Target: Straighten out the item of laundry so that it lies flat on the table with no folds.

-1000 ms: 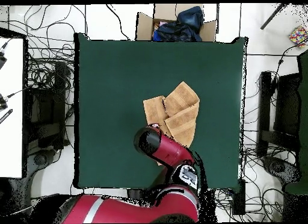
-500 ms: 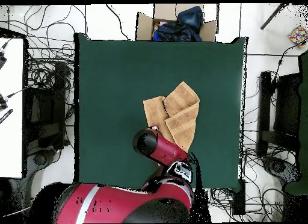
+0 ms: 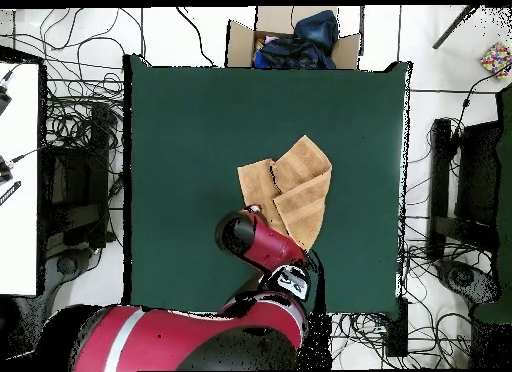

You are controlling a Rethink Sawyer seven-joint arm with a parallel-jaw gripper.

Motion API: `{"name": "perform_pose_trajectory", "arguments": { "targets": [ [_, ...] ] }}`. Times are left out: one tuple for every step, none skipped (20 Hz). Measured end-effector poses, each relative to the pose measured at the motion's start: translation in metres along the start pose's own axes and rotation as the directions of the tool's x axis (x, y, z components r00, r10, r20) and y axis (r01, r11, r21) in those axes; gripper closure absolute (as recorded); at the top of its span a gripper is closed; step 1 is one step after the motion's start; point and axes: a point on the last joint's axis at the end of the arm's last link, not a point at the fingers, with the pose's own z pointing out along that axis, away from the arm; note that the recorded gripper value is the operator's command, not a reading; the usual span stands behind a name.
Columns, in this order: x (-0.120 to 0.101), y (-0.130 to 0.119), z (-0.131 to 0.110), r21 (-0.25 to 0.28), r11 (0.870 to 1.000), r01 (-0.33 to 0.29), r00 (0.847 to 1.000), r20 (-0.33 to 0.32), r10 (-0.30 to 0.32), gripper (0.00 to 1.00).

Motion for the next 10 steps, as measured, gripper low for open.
{"name": "perform_pose_trajectory", "arguments": {
  "targets": [
    [0.0002, 0.0001, 0.0, 0.0, 1.0, 0.002, 1.0, 0.002, -0.002, 1.0],
    [-0.0002, -0.0002, 0.0, 0.001, 1.0, 0.001, 1.0, 0.002, -0.001, 1.0],
    [-0.0005, -0.0002, -0.0001, 0.001, 1.0, 0.0, 1.0, 0.002, 0.0, 1.0],
    [-0.0007, -0.0003, 0.0, 0.0, 1.0, -0.001, 1.0, 0.0, 0.001, 1.0],
    [-0.001, -0.0004, 0.0, 0.0, 1.0, -0.003, 1.0, -0.003, 0.003, 1.0],
    [-0.0014, -0.0005, -0.0001, -0.001, 1.0, -0.006, 1.0, -0.005, 0.006, 1.0],
    [-0.0016, -0.0007, -0.0001, -0.001, 1.0, -0.008, 1.0, -0.006, 0.008, 1.0],
    [-0.002, -0.0008, -0.0002, -0.002, 1.0, -0.01, 1.0, -0.009, 0.01, 1.0],
    [-0.0025, -0.0009, -0.0002, -0.002, 1.0, -0.012, 1.0, -0.011, 0.012, 1.0],
    [-0.003, -0.0009, -0.0002, -0.002, 1.0, -0.014, 1.0, -0.012, 0.014, 1.0]
  ]
}}
